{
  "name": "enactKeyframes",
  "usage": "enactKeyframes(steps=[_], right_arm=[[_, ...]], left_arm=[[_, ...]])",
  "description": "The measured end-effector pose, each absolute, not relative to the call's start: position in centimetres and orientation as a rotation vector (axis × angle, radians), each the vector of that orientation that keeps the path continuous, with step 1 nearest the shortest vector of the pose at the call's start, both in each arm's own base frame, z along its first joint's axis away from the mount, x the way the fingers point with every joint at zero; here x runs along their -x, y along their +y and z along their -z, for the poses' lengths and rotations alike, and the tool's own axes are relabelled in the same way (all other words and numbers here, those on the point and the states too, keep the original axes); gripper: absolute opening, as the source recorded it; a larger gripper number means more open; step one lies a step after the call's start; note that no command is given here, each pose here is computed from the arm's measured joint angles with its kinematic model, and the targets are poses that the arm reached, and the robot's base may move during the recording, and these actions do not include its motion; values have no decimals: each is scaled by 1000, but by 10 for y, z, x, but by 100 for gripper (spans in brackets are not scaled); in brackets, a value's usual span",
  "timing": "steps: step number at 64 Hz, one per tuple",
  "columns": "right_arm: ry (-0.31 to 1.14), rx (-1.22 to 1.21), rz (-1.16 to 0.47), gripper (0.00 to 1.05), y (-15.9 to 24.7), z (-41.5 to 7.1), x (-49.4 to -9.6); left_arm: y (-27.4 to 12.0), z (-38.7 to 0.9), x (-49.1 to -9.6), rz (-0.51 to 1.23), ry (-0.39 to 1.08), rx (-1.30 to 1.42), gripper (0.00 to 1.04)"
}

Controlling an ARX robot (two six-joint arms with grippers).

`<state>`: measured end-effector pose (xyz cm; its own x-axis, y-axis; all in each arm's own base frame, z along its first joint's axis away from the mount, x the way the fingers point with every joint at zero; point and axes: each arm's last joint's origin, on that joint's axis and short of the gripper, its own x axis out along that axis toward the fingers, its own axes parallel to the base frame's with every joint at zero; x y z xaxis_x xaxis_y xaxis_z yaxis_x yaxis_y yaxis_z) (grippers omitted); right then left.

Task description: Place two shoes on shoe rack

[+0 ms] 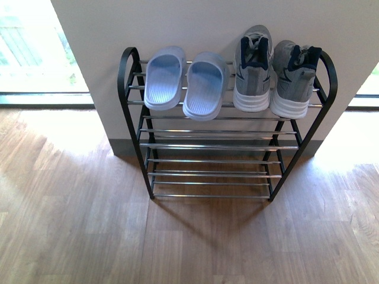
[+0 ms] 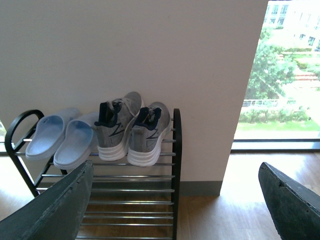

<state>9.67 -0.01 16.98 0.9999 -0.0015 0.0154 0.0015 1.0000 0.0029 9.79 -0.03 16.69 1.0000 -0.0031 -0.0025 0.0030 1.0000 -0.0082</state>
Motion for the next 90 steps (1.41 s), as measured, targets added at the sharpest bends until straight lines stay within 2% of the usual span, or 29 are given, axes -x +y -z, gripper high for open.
enactKeyframes(steps=[90], right_arm=[[-14,-3,2,96,0,-170,-97]], left_arm=[[0,-167,-98,3,2,8,95]])
